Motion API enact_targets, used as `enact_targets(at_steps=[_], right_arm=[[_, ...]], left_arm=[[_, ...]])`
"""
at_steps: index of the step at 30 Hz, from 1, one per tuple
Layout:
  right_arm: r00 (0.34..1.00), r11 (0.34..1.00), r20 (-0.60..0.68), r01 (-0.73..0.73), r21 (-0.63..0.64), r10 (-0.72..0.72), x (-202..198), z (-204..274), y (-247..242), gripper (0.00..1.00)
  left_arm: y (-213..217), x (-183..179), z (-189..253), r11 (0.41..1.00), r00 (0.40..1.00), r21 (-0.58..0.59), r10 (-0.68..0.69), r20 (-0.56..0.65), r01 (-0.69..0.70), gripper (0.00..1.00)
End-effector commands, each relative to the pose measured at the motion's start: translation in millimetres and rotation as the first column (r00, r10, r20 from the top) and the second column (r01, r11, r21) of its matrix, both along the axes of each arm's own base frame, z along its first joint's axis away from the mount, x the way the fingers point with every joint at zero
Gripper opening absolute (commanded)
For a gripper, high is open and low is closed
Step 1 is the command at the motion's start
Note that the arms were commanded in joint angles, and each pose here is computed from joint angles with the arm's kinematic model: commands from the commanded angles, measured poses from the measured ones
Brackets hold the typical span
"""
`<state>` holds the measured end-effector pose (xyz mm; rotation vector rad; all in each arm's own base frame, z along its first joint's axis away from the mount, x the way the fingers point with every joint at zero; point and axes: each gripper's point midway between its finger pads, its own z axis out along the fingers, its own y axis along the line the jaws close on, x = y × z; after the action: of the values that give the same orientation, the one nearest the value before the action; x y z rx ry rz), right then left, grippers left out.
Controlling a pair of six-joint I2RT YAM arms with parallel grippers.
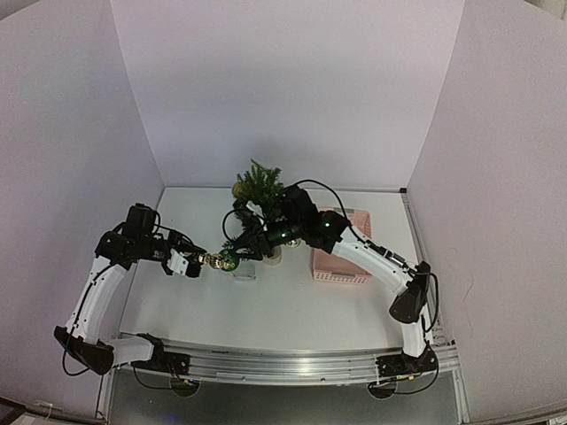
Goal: Decorate the small christmas tree
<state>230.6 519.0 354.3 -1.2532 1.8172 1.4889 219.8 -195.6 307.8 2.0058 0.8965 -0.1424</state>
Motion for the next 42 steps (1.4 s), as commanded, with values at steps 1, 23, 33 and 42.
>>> enact_targets(at_steps=[1,23,33,42], right_arm=[[1.000,1.000,-0.018,-0.002,-0.017,0.002,-1,-3,5,0.49],[0.999,0.999,-0.037,-0.031,-0.018,0.030,-11,5,3,0.41],[0.999,0.998,-0.042,0.008,-0.061,-0.010,-7,-10,7,0.41],[0.999,0.997,-0.044,0.000,-0.080,-0.003,-10,-18,11,0.37]], left_arm=[[-3,2,-2,1.000,1.000,0.000,0.000,0.004,0.000,0.06],[-2,6,-5,1.000,1.000,0.017,0.005,0.027,-0.005,0.06],[-4,9,-1,1.000,0.999,0.009,0.012,0.031,-0.012,0.06],[-6,12,-2,1.000,1.000,0.002,0.021,0.021,-0.021,0.06]])
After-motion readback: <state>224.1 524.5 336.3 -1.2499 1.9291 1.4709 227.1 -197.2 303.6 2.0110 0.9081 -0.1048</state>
